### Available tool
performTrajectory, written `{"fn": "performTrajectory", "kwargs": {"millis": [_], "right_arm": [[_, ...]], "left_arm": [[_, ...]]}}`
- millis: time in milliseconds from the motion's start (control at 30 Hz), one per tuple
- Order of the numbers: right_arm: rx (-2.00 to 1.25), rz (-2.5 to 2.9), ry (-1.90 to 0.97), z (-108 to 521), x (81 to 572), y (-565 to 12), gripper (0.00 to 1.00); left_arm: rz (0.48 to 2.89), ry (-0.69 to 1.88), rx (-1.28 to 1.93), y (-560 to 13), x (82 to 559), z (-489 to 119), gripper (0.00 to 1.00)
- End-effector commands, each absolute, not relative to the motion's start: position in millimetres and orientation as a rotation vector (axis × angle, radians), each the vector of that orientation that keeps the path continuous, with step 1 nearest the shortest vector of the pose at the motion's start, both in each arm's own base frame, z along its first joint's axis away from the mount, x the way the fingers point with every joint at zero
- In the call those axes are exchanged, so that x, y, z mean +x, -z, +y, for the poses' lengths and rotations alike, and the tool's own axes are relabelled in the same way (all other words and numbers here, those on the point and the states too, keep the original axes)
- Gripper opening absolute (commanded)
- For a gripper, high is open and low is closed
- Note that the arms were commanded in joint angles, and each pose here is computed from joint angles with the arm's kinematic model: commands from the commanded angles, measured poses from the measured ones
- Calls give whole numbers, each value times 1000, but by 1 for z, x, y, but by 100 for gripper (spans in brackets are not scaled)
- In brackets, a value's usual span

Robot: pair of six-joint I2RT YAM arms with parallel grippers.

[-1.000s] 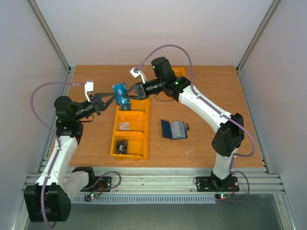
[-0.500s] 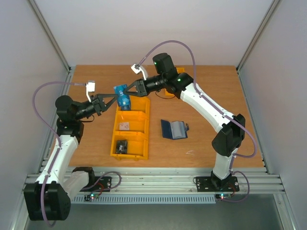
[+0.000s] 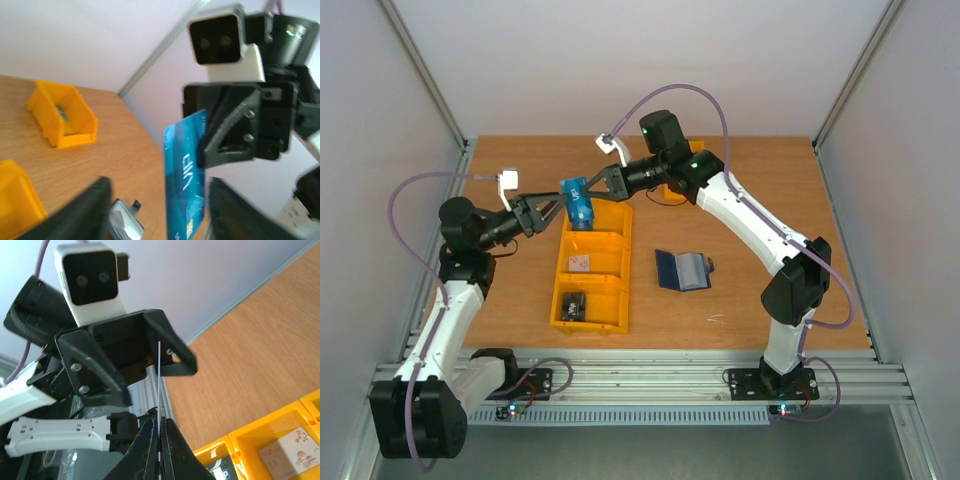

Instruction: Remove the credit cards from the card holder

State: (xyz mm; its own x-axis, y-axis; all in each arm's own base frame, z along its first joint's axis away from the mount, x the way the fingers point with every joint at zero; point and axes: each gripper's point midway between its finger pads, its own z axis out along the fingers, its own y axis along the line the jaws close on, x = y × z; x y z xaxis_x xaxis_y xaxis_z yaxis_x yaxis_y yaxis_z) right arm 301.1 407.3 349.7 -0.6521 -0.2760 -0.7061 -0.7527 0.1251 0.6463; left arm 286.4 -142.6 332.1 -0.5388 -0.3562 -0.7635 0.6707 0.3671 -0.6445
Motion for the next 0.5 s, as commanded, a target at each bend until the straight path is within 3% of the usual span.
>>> {"fn": "performTrajectory", "kwargs": {"millis": [0, 100, 200, 467], "right_arm": [[-685, 2180, -1513, 397, 350, -325, 1], [-462, 2323, -1436, 396, 382, -294, 1], [-297, 2442, -1356, 397, 405, -257, 1], [-105, 2570, -1263, 417, 436, -178, 1]], "left_arm": [[1798, 1107, -2, -296, 321, -111, 99], [1961, 808, -212, -245, 341, -72, 99], [2055, 650, -220, -214, 345, -56, 100], [2180, 618, -345, -149, 338, -48, 99]]}}
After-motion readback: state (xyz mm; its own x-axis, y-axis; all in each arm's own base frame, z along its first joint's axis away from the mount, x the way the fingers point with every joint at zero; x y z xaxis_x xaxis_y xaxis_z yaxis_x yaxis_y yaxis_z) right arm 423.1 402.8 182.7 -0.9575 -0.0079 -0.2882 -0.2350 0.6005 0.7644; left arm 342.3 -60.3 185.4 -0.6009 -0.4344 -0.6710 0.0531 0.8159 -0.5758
